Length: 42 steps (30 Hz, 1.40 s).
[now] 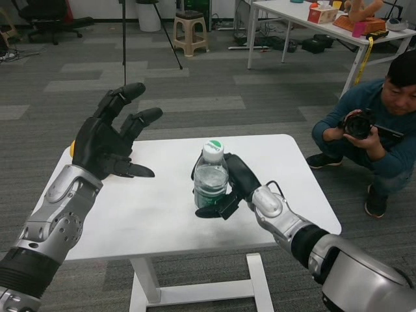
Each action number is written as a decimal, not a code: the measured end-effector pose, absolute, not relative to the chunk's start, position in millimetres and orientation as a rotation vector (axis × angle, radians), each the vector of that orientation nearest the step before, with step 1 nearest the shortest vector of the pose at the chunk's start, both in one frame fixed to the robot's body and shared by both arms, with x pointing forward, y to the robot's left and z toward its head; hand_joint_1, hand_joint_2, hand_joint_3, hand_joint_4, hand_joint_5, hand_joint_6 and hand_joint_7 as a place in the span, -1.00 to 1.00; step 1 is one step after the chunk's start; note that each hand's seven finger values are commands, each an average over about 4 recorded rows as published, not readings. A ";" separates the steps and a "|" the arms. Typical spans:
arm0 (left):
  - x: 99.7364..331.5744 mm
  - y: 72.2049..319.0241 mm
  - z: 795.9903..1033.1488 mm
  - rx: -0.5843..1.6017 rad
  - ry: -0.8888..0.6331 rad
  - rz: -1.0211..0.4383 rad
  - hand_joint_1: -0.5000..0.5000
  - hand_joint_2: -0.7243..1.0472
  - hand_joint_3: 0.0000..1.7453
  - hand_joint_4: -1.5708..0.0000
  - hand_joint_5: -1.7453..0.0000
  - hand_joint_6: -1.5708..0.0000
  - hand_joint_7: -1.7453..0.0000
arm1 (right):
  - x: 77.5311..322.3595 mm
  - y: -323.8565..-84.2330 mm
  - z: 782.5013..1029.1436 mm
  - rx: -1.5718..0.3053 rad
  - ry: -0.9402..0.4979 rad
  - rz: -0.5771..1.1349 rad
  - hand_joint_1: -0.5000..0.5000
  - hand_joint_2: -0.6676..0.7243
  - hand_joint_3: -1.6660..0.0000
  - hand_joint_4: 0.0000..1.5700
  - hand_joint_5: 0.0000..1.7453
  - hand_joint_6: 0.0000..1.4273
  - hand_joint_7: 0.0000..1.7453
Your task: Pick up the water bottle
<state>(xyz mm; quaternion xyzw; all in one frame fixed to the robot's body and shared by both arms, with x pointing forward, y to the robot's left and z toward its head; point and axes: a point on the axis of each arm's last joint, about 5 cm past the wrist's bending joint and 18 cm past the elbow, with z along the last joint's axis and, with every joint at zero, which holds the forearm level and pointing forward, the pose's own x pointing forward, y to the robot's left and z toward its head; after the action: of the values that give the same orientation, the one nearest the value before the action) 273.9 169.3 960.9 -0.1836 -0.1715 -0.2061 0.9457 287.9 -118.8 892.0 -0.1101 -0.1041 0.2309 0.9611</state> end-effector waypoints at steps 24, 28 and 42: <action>273.8 158.8 952.7 -0.389 -0.316 -0.468 -0.91 -0.10 -0.95 1.00 -0.18 1.00 -0.20 | 311.4 -137.1 954.5 -0.283 -0.443 0.474 0.92 -0.36 -0.14 0.71 0.28 0.15 0.68; 272.2 158.3 949.7 -0.392 -0.308 -0.476 -0.91 -0.10 -0.93 1.00 -0.18 1.00 -0.20 | 310.5 -133.9 957.9 -0.272 -0.462 0.488 0.92 -0.36 -0.14 0.71 0.31 0.14 0.64; 269.4 159.3 944.7 -0.401 -0.302 -0.491 -0.91 -0.10 -0.93 1.00 -0.18 1.00 -0.20 | 309.5 -131.9 966.2 -0.254 -0.505 0.500 0.92 -0.36 -0.24 0.71 0.22 0.12 0.60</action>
<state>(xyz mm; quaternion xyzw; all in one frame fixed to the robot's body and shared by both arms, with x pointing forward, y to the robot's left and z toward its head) 269.4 159.3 944.7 -0.1964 -0.1479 -0.2406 0.9390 309.5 -131.9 966.2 -0.1238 -0.2464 0.2443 0.9297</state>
